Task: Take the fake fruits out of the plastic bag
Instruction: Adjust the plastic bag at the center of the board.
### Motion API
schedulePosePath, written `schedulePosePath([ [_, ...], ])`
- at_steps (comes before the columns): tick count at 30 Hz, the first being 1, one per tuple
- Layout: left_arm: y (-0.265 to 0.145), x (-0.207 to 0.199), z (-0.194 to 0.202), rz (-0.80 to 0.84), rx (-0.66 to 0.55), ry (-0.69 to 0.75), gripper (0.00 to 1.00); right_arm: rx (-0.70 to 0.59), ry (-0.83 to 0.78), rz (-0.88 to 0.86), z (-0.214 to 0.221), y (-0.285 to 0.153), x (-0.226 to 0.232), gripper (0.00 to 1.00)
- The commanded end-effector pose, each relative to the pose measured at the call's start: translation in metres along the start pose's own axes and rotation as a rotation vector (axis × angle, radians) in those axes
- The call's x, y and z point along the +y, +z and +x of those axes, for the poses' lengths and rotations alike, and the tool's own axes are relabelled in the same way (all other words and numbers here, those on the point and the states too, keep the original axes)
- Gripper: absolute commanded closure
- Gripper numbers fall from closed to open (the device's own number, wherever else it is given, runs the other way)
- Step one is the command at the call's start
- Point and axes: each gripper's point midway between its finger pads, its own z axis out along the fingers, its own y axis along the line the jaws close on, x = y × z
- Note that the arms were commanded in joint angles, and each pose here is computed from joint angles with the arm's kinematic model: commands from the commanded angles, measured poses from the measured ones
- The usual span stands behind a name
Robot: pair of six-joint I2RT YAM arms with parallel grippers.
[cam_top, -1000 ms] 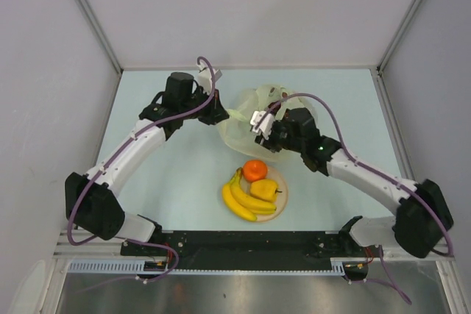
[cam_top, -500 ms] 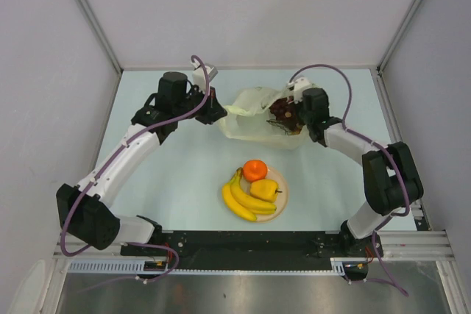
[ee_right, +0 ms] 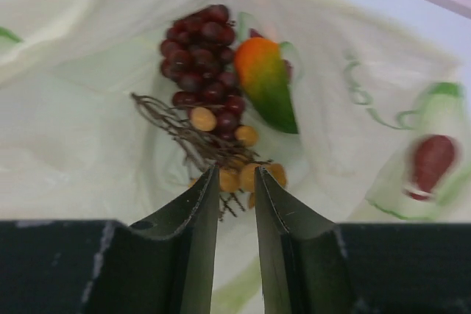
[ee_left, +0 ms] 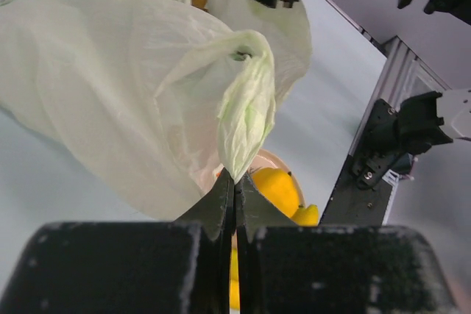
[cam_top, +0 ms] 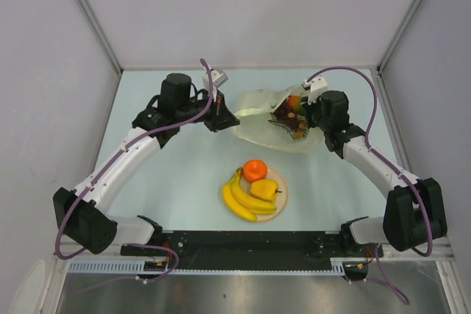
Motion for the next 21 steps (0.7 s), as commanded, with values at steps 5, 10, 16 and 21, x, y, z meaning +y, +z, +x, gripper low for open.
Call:
schedulePosePath([
  [5, -0.010, -0.043, -0.043, 0.093, -0.073, 0.159, 1.00, -0.031, -0.140, -0.152, 0.006, 0.027, 0.042, 0.70],
  [10, -0.010, -0.048, -0.055, 0.095, -0.089, 0.198, 1.00, -0.043, -0.151, -0.059, 0.001, 0.062, 0.027, 0.73],
  [16, -0.005, -0.044, -0.046, 0.083, -0.060, 0.223, 0.99, -0.028, -0.196, 0.025, 0.004, 0.098, -0.004, 0.79],
  [21, -0.002, -0.035, -0.032, 0.052, -0.029, 0.212, 1.00, 0.099, -0.345, -0.167, 0.049, 0.095, 0.039, 0.63],
])
